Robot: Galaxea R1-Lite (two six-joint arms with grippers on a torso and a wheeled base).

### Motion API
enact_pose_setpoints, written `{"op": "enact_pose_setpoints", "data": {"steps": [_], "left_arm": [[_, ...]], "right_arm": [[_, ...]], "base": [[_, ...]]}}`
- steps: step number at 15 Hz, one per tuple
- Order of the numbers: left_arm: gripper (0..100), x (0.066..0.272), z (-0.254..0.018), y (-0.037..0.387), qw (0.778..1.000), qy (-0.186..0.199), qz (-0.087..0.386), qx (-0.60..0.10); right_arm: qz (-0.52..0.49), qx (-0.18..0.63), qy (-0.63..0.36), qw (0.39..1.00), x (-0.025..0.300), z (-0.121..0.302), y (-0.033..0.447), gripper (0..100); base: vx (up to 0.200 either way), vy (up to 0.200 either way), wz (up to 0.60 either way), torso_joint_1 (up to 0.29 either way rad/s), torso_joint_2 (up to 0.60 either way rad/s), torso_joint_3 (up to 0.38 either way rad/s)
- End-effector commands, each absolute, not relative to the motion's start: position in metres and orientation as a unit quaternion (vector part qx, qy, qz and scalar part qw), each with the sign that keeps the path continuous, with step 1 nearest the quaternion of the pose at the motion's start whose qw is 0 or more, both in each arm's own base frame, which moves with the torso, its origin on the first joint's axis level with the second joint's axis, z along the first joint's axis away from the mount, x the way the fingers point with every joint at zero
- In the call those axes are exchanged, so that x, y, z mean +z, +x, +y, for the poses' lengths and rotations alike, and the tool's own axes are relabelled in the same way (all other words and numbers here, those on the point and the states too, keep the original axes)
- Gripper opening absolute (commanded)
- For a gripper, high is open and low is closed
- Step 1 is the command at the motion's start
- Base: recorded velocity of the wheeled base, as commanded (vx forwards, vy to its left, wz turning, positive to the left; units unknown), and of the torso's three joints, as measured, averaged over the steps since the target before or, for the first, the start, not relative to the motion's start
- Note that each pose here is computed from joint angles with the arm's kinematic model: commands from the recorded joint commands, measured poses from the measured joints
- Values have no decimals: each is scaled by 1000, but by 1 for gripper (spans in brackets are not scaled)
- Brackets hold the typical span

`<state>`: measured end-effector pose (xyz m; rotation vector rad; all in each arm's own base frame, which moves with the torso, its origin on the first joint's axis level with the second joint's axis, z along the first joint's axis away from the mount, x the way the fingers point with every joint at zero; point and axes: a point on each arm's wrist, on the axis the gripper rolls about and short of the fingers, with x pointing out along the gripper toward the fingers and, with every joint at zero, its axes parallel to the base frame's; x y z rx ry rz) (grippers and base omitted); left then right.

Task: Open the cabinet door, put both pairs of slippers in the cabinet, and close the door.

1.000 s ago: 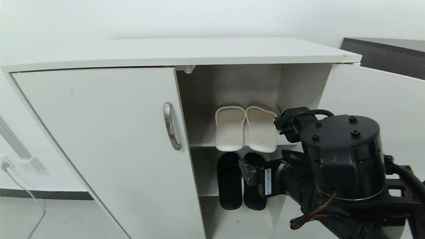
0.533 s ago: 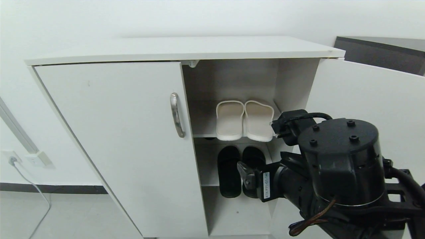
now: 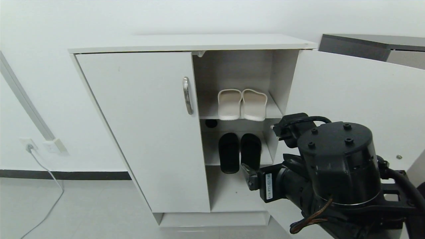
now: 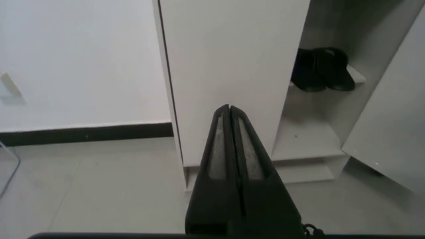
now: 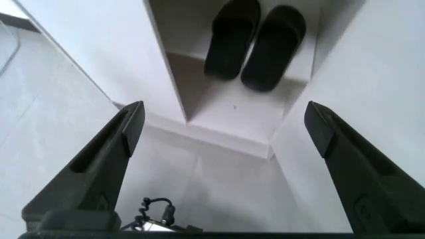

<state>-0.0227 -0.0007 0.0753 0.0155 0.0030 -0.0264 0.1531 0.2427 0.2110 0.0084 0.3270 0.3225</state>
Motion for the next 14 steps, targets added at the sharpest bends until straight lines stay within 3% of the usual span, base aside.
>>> {"op": "enact_pose_setpoints", "data": {"steps": [1, 5, 14], "left_arm": [[0, 75, -1, -23, 1000, 8, 1, -13], [0, 75, -1, -23, 1000, 8, 2, -13], [0, 75, -1, -23, 1000, 8, 1, -13]], "right_arm": [[165, 155, 1, 974, 208, 242, 155, 100], [164, 152, 2, 975, 206, 241, 158, 100], [162, 150, 0, 975, 202, 239, 161, 100]], "base": [[-200, 0, 0, 2, 7, 2], [-200, 0, 0, 4, 2, 2], [0, 0, 0, 0, 0, 0]]}}
